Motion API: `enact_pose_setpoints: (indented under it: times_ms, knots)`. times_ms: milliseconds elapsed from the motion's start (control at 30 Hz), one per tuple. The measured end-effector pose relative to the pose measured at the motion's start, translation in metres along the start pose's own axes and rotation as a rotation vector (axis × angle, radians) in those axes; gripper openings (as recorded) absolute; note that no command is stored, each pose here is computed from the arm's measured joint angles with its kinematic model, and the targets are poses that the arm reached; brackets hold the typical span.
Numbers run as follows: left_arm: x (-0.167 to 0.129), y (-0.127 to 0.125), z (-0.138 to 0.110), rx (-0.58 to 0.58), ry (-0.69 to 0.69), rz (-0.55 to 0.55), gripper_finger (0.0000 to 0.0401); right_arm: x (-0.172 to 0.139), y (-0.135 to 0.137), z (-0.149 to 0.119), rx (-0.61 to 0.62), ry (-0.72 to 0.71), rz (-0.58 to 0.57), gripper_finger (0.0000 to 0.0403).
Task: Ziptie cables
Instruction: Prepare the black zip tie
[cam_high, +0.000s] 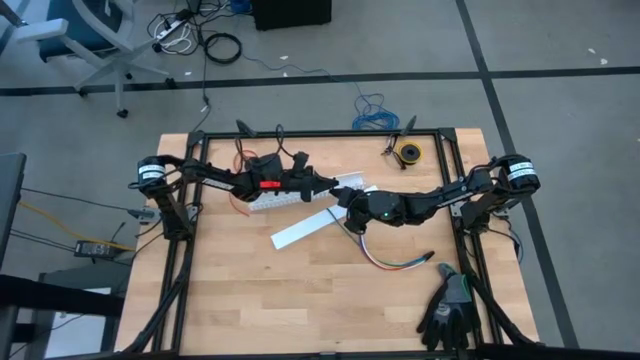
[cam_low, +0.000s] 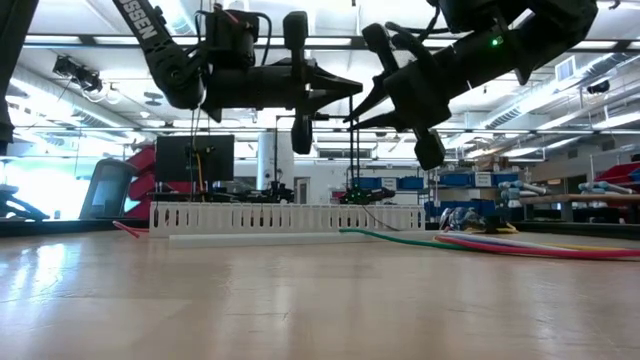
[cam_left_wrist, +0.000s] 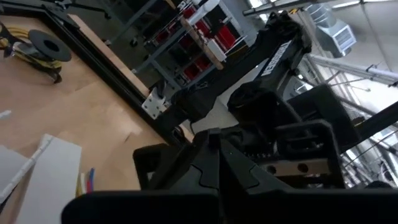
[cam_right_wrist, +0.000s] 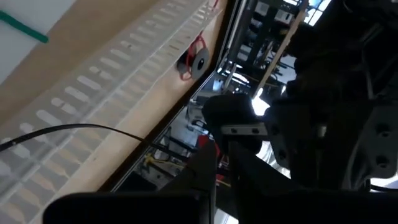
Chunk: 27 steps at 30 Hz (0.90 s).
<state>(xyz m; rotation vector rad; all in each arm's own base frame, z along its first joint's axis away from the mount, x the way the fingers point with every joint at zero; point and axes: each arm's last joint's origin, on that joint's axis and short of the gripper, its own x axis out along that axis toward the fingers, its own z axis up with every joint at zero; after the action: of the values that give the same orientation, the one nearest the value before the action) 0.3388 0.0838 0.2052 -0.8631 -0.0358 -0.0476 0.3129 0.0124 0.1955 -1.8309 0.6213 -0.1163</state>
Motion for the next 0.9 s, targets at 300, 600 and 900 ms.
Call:
enact_pose_setpoints:
  times_ms: [300,600,900]
  knots:
    - [-0.006,0.019,0.006,-0.005,0.036,0.113,0.0001,-0.006,-0.004,0.010,0.156,-0.031,-0.022,0.0030]
    - [-0.006,0.021,0.006,-0.036,0.056,0.117,0.0001,-0.004,0.002,0.007,0.168,-0.024,0.028,0.0023]
    - [-0.005,0.019,0.003,-0.054,0.064,0.111,0.0001,-0.003,0.000,0.006,0.104,-0.033,0.008,0.0022]
